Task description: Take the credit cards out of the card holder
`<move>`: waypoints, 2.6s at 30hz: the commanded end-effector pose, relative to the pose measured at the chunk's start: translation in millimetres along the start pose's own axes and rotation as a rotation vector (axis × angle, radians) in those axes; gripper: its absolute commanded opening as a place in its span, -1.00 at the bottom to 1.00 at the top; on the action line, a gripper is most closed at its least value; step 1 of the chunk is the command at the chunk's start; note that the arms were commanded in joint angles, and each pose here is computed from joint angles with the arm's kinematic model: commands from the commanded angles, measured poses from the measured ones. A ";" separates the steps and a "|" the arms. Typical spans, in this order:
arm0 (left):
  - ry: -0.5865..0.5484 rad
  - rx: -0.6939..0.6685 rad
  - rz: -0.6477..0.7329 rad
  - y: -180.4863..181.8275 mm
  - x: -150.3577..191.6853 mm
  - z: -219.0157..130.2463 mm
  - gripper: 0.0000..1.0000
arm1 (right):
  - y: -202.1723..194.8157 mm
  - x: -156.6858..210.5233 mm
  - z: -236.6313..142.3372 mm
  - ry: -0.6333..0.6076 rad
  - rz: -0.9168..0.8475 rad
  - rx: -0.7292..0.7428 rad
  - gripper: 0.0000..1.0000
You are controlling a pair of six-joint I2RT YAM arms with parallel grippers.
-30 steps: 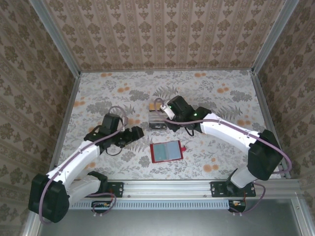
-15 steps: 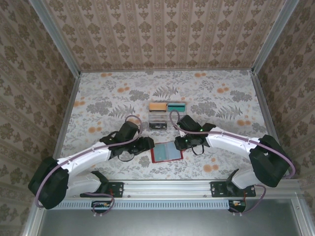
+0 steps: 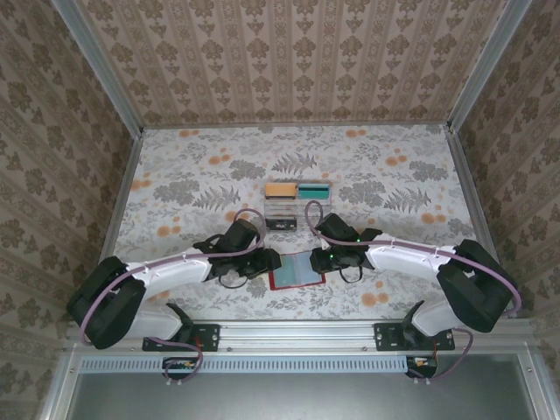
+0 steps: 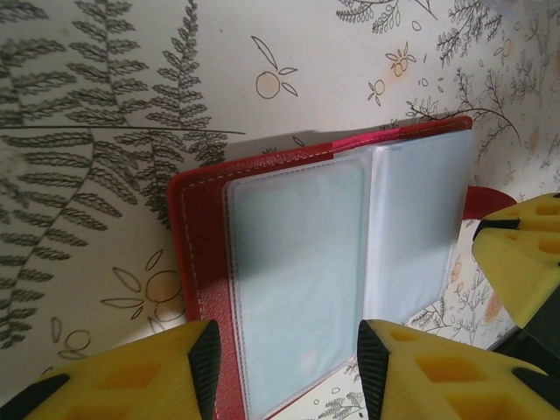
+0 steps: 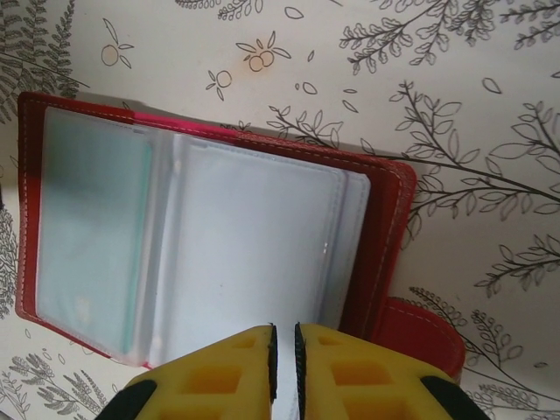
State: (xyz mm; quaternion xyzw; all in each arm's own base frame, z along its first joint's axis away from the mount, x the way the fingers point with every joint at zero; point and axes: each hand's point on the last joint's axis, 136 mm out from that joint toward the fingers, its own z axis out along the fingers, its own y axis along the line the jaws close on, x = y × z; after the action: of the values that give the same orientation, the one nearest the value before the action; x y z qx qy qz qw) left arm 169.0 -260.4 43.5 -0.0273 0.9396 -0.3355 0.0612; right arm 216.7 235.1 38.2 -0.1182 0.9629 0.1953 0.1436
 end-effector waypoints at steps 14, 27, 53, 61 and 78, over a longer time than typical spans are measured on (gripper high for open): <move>0.034 0.021 0.046 -12.4 5.3 10.1 -0.11 | -1.0 18.1 12.5 0.042 0.020 0.007 -0.66; 0.049 0.038 0.079 -22.7 7.4 14.3 -0.14 | -0.1 22.5 15.6 0.053 0.020 0.008 -0.65; 0.058 -0.084 0.069 -2.3 10.9 16.0 -0.25 | -0.9 26.4 20.2 0.071 0.020 0.017 -0.65; 0.083 -0.035 0.098 -13.8 10.7 25.5 -0.27 | 0.2 28.1 21.9 0.077 0.019 0.015 -0.65; 0.069 -0.019 0.150 -32.1 6.4 18.1 -0.21 | -3.2 27.3 15.9 0.065 0.013 0.056 -0.65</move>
State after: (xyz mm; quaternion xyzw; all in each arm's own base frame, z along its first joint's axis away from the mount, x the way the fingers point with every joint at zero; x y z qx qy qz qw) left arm 163.6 -295.6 40.0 0.0420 0.9447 -0.3223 0.0432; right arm 204.3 246.6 20.4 -0.1222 0.9640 0.1969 0.1304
